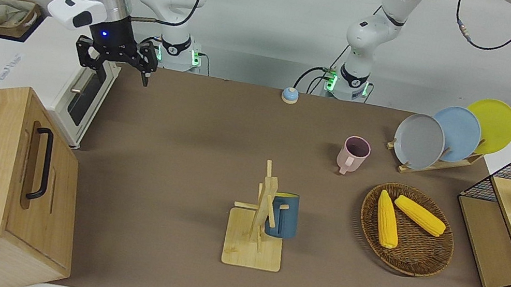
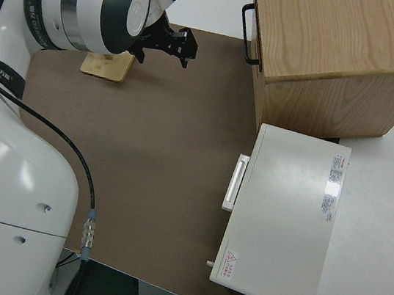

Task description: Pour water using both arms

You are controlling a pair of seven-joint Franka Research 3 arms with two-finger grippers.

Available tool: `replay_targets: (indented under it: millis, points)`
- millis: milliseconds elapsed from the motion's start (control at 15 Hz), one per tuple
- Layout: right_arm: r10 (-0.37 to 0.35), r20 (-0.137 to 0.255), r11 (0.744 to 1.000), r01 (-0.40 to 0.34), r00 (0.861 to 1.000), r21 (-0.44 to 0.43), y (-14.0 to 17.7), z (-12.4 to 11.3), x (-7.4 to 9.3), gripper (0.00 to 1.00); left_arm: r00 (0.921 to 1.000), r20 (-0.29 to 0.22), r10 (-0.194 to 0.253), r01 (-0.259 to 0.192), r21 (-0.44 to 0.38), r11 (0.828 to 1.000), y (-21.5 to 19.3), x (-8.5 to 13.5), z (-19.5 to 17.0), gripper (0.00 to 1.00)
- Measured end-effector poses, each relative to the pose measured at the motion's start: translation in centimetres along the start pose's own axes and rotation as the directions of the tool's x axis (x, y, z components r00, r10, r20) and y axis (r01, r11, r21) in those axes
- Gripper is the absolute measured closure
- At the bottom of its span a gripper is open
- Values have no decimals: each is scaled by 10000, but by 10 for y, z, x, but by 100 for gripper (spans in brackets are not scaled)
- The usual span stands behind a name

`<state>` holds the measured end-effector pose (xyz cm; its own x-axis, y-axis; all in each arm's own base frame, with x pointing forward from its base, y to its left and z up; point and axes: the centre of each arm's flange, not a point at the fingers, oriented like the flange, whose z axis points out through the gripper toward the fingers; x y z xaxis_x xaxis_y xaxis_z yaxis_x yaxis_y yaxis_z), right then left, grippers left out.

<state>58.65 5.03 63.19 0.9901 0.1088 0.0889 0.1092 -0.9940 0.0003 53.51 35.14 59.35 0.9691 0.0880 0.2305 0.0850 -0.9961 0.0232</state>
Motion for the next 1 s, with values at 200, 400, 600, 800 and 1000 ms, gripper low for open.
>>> replay_targets:
  millis: [200, 400, 600, 800, 1000]
  points:
    - [0, 0, 10000, 0, 10000, 0, 0, 0, 0, 0, 9988, 369, -312, 317, -130, 9994, 37, -2, -31, 0]
    - [0, 0, 10000, 0, 10000, 0, 0, 0, 0, 0, 9954, 960, -21, 5, 167, 9999, 93, 0, -53, 0]
    - [0, 0, 10000, 0, 10000, 0, 0, 0, 0, 0, 9872, 1438, 693, -737, 256, 9970, 159, 7, -61, 0]
    - [0, 0, 10000, 0, 10000, 0, 0, 0, 0, 0, 9807, 1770, 833, -863, 92, 9962, 214, 9, -63, 0]
    - [0, 0, 10000, 0, 10000, 0, 0, 0, 0, 0, 9768, 1877, 1027, -1038, -39, 9946, 271, 12, -63, 0]
